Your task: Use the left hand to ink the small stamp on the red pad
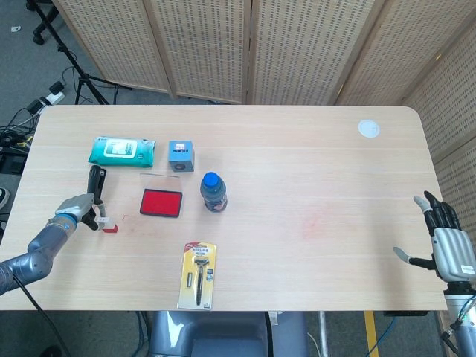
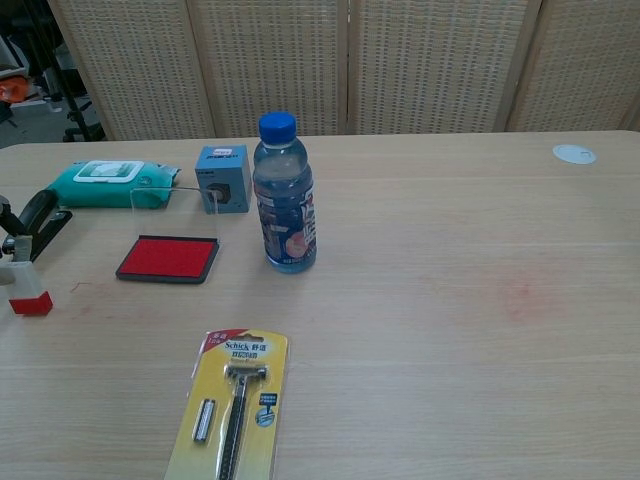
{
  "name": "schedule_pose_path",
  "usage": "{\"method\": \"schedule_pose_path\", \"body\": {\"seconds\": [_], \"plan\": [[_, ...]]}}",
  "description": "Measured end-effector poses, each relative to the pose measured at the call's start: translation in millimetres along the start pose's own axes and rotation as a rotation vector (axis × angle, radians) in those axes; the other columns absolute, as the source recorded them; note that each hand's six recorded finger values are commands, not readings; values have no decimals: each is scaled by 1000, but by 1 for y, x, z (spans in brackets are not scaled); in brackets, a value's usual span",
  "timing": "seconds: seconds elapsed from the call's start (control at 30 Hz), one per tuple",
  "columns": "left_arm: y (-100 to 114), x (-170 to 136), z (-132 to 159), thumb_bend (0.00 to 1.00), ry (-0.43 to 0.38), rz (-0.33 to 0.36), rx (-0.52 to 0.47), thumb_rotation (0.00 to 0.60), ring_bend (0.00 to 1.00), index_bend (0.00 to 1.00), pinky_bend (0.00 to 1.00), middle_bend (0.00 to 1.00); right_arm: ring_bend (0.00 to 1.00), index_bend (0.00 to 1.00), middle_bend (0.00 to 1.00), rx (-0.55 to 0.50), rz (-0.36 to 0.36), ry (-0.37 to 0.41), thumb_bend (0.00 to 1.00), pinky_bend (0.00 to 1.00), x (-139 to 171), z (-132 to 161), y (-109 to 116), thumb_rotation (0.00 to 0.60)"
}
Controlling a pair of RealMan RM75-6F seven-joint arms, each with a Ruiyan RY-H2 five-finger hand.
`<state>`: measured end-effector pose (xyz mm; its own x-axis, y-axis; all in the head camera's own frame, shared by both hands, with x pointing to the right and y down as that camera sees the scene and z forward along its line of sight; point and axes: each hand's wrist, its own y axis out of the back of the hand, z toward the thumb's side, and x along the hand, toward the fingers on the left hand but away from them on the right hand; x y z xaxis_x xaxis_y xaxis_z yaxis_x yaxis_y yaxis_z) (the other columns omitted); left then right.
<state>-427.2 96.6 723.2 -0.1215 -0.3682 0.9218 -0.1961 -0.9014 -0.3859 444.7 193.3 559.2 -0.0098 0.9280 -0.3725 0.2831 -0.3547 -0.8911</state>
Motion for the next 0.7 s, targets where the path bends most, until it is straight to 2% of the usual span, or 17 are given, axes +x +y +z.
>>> {"method": "schedule_pose_path", "body": {"seconds": [0.7], "plan": [[0, -7, 4, 331, -20, 8, 34, 600, 1000, 515, 926, 1000, 0, 0, 0, -5, -1, 0, 0, 0, 0, 0, 1, 600]]}}
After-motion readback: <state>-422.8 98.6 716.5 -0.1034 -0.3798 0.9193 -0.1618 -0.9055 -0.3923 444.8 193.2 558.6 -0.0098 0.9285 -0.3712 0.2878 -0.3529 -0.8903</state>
